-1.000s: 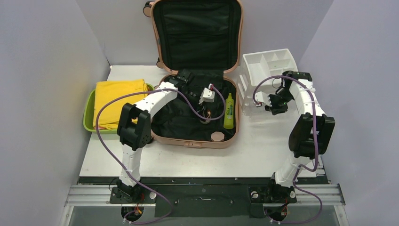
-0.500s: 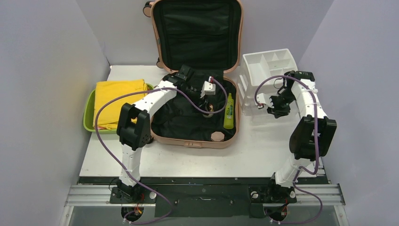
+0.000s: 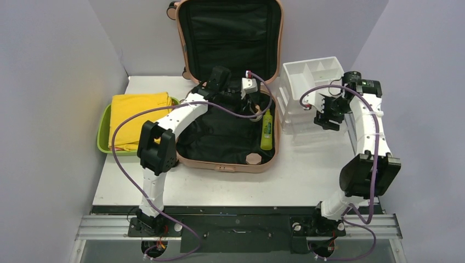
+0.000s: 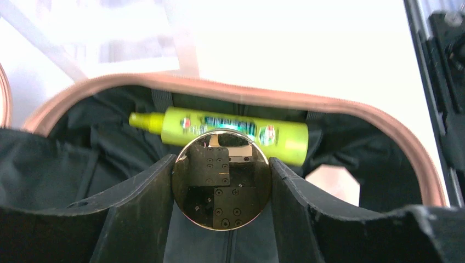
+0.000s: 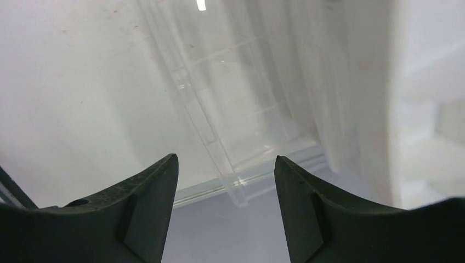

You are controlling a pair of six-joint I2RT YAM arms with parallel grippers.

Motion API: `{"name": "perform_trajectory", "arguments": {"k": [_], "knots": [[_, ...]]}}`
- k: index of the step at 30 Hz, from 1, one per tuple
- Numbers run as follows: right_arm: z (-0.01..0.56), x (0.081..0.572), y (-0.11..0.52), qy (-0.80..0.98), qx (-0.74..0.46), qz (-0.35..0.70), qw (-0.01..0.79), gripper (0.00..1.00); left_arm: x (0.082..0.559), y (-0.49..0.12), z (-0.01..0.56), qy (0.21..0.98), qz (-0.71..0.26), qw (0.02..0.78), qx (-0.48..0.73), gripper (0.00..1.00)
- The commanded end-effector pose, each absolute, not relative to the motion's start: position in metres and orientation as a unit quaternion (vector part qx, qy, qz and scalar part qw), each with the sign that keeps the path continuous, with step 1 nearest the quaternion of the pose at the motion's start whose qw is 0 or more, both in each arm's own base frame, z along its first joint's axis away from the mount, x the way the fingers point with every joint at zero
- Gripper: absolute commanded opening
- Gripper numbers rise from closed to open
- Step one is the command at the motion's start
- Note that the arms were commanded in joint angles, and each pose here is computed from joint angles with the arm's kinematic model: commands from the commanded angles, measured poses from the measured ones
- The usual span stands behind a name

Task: Open, take out, and arrange the luggage
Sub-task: Adjust the storage box in the drawer, then place the makeup in the drawer.

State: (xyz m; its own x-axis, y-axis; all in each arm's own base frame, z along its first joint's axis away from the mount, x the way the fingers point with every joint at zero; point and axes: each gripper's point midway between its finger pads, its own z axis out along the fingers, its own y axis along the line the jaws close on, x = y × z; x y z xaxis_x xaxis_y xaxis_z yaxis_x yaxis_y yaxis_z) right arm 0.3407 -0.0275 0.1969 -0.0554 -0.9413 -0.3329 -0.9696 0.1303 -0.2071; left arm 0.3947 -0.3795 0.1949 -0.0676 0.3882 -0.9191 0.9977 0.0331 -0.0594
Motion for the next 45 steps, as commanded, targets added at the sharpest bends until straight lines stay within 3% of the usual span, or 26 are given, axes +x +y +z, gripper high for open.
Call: {"name": "perform_trajectory", "arguments": {"k": [1, 12, 18, 26, 38, 45], "knots": [[0.246, 0.359, -0.028, 0.767, -0.564, -0.023, 0.306, 0.61, 0.39, -0.427, 0.28, 0.518, -0.464, 0.463, 0.549, 0.39], [0.267, 0.377, -0.07, 0.852, -0.322, -0.058, 0.408, 0.61, 0.351, -0.505, 0.313, 0.43, -0.526, 0.498, 0.539, 0.39], [0.277, 0.397, -0.105, 0.864, -0.201, -0.096, 0.451, 0.61, 0.353, -0.538, 0.314, 0.411, -0.529, 0.534, 0.516, 0.39], [0.292, 0.395, -0.116, 0.859, -0.165, -0.107, 0.473, 0.61, 0.367, -0.567, 0.299, 0.384, -0.518, 0.582, 0.495, 0.39], [0.285, 0.376, -0.108, 0.857, -0.163, -0.09, 0.481, 0.61, 0.371, -0.59, 0.227, 0.394, -0.488, 0.588, 0.511, 0.41], [0.276, 0.375, -0.106, 0.858, -0.157, -0.083, 0.481, 0.61, 0.368, -0.597, 0.204, 0.394, -0.461, 0.595, 0.528, 0.56]]}}
